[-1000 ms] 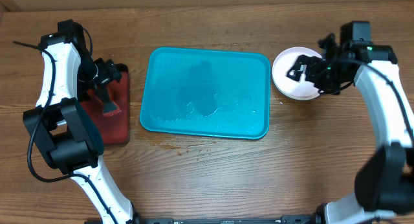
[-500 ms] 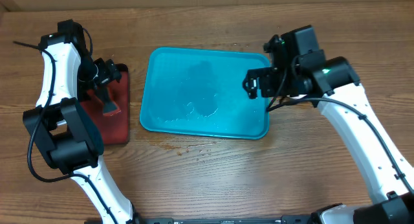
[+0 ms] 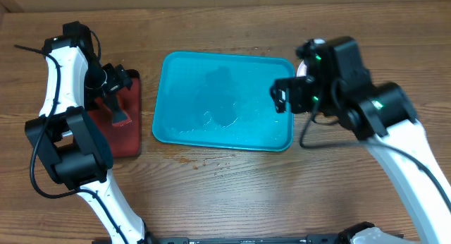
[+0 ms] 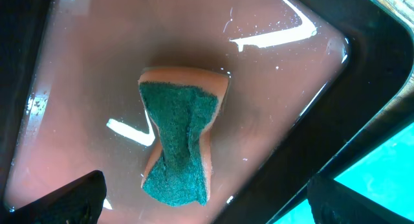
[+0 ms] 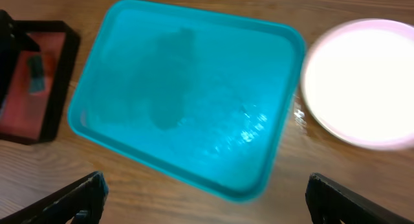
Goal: Clean dirty plates on tray and stack at the side
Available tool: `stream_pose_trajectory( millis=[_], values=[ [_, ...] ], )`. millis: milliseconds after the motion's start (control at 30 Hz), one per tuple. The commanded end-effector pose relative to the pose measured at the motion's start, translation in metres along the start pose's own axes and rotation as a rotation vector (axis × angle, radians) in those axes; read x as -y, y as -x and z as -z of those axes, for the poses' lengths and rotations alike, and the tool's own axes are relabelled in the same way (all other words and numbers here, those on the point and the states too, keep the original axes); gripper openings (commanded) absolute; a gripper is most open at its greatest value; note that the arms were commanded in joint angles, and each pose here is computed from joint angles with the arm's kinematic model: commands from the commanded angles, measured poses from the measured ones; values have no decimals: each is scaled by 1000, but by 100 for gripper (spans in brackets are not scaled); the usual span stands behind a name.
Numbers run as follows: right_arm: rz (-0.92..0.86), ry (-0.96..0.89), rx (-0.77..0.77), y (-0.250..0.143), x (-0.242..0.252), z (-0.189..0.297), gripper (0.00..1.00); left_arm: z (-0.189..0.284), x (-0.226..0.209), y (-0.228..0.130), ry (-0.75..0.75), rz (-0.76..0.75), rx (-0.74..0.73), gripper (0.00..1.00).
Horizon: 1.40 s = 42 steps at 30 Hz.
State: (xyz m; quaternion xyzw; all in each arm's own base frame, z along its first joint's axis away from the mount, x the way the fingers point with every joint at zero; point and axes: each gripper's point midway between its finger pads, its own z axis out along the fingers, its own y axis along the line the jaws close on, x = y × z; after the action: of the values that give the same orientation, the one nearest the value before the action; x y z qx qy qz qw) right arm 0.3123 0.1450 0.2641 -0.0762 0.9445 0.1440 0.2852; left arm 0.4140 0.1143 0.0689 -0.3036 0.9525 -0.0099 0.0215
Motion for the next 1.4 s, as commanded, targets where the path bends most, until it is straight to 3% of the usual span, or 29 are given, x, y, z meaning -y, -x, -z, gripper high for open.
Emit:
stream_pose_trajectory(
  millis=[0, 367, 833, 1067, 1200, 1367],
  values=[
    [-10, -71, 52, -4, 14, 28, 100, 17, 3, 5, -22, 4, 41, 100],
    [-20, -112, -110, -52, 25, 43, 100, 17, 3, 5, -22, 4, 41, 100],
    [-22, -125, -159, -64, 28, 45, 100, 17, 3, 5, -22, 4, 41, 100],
    [-40, -84, -280, -92, 21, 51, 100, 17, 3, 5, -22, 4, 41, 100],
    [-38, -82, -258, -89, 21, 53, 100, 17, 3, 5, -23, 4, 41, 100],
    [-9, -50, -119, -73, 19, 65, 100, 17, 3, 5, -23, 4, 41, 100]
  ],
)
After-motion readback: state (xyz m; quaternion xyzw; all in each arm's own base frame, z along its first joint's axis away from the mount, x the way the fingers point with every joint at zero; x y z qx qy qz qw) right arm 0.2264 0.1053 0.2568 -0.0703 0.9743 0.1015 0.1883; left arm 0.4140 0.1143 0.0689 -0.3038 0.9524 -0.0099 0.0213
